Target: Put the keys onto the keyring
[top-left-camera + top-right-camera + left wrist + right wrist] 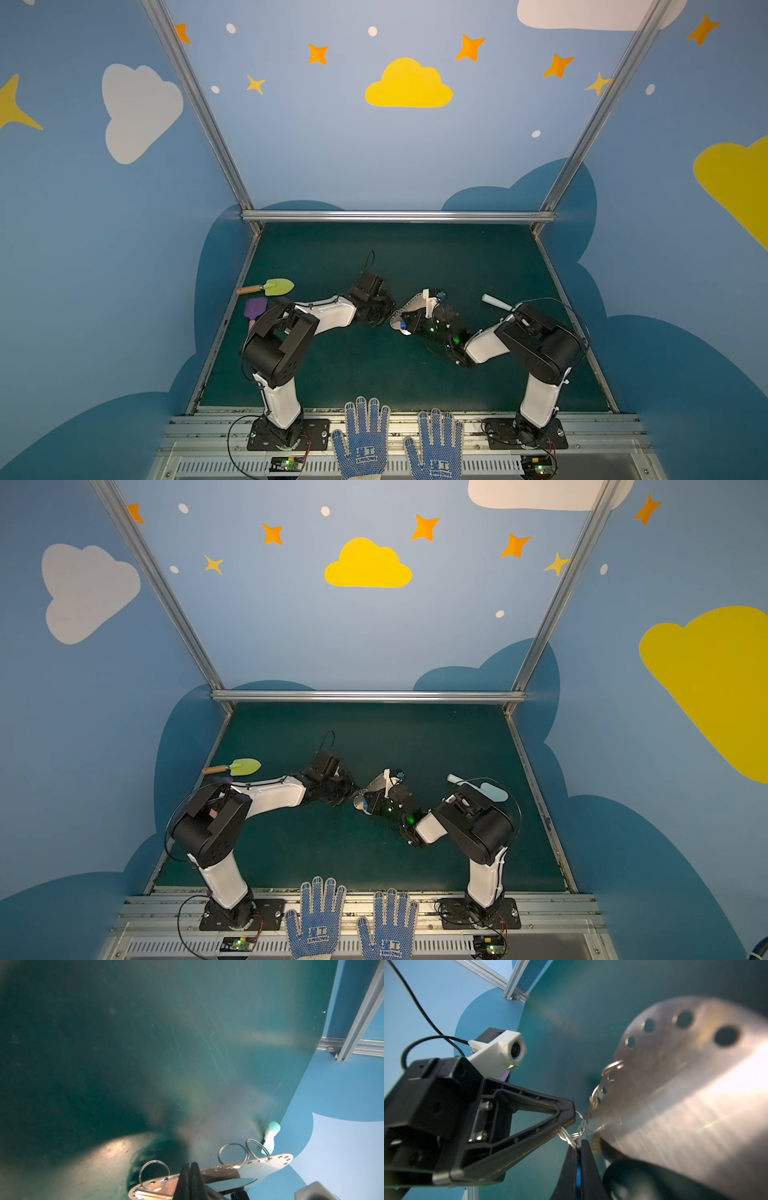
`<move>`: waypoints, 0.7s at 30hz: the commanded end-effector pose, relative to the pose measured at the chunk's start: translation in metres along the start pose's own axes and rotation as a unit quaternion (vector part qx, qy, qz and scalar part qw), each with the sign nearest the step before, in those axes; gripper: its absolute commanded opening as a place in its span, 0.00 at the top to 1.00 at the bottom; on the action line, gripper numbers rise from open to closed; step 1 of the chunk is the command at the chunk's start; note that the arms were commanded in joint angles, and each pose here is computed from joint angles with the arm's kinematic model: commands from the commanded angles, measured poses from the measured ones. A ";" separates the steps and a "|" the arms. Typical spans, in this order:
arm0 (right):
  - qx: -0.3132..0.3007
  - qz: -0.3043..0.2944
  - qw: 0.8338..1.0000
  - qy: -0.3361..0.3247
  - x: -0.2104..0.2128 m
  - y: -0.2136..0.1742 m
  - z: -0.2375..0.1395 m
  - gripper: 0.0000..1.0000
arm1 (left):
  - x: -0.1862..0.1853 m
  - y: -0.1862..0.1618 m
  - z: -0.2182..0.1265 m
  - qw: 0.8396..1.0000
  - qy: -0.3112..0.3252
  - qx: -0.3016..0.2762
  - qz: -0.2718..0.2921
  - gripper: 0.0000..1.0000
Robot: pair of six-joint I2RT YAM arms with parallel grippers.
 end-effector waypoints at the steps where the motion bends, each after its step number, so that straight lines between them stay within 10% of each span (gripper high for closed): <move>1: 0.014 0.004 1.000 -0.020 -0.010 -0.009 0.005 1.00 | -0.005 -0.009 -0.005 1.000 -0.011 0.017 -0.001 0.96; 21: 0.058 -0.015 0.997 -0.055 -0.017 -0.028 0.005 1.00 | -0.012 -0.003 -0.014 0.999 -0.043 0.010 -0.027 0.96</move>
Point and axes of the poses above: each gripper's point midway between its finger pads, its own z axis out along the fingers, its own x axis along the line the jaws close on, y = z × x, the point moved 2 cm from there along -z, back along the fingers, and after that the axes turned 11 degrees about -z, right-handed, at the moved point
